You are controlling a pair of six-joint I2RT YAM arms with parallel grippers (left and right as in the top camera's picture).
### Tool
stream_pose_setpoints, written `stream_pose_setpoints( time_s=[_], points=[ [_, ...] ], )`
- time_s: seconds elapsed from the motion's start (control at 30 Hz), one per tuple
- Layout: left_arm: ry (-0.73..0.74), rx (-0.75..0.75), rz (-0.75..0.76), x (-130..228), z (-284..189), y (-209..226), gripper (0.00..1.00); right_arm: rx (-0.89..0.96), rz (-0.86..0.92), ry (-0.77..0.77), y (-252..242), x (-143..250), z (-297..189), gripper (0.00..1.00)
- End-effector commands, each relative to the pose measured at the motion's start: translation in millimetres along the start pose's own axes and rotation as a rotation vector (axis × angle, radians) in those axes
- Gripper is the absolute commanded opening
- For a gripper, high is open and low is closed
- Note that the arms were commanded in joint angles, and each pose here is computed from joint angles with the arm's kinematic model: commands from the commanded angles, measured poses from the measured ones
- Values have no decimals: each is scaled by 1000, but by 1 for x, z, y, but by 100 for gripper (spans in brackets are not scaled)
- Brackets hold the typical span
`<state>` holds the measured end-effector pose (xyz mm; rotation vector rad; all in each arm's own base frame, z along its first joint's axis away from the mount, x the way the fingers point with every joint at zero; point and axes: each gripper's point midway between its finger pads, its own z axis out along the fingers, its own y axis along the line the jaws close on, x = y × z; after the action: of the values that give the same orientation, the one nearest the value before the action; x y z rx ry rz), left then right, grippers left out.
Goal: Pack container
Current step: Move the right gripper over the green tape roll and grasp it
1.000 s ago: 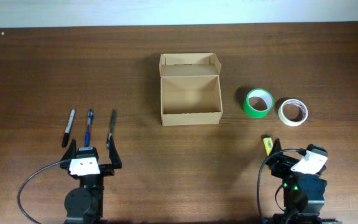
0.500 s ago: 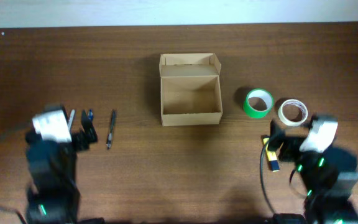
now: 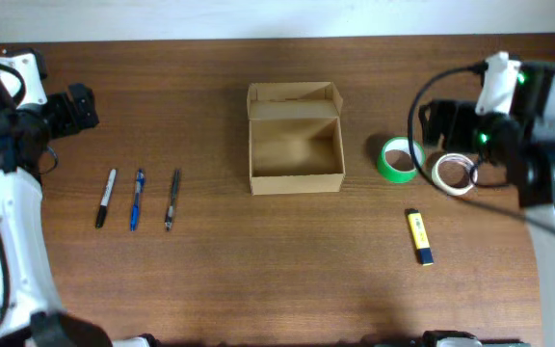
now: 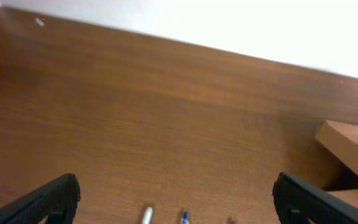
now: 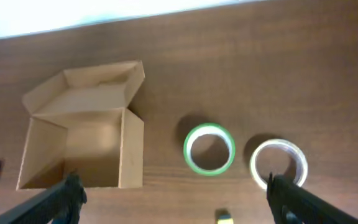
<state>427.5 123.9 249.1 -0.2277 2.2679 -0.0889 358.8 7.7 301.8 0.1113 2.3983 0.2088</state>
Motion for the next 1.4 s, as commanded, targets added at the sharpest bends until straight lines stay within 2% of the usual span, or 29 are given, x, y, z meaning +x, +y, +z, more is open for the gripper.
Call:
stream_pose_setpoints(
  time_s=[0.0, 0.2, 0.43, 0.87, 1.17, 1.27, 1.3, 1.37],
  points=[
    [58, 48, -3, 12, 19, -1, 99, 47, 97, 125, -13, 8, 35, 89],
    [134, 51, -27, 33, 46, 6, 99, 140, 147, 385, -39, 45, 111, 88],
    [166, 53, -37, 42, 57, 8, 99, 179, 210, 566, -58, 89, 182, 81],
    [166, 53, -37, 42, 57, 8, 99, 248, 246, 627, -92, 110, 204, 77],
    [166, 53, -37, 42, 57, 8, 99, 255, 248, 678, -96, 127, 222, 68],
    [166, 53, -37, 42, 57, 8, 99, 258, 250, 703, -98, 135, 229, 62],
    [166, 53, -37, 42, 57, 8, 99, 259, 250, 705, -98, 136, 230, 57],
    [166, 53, -37, 42, 57, 8, 99, 259, 251, 712, -99, 139, 233, 26]
  ],
)
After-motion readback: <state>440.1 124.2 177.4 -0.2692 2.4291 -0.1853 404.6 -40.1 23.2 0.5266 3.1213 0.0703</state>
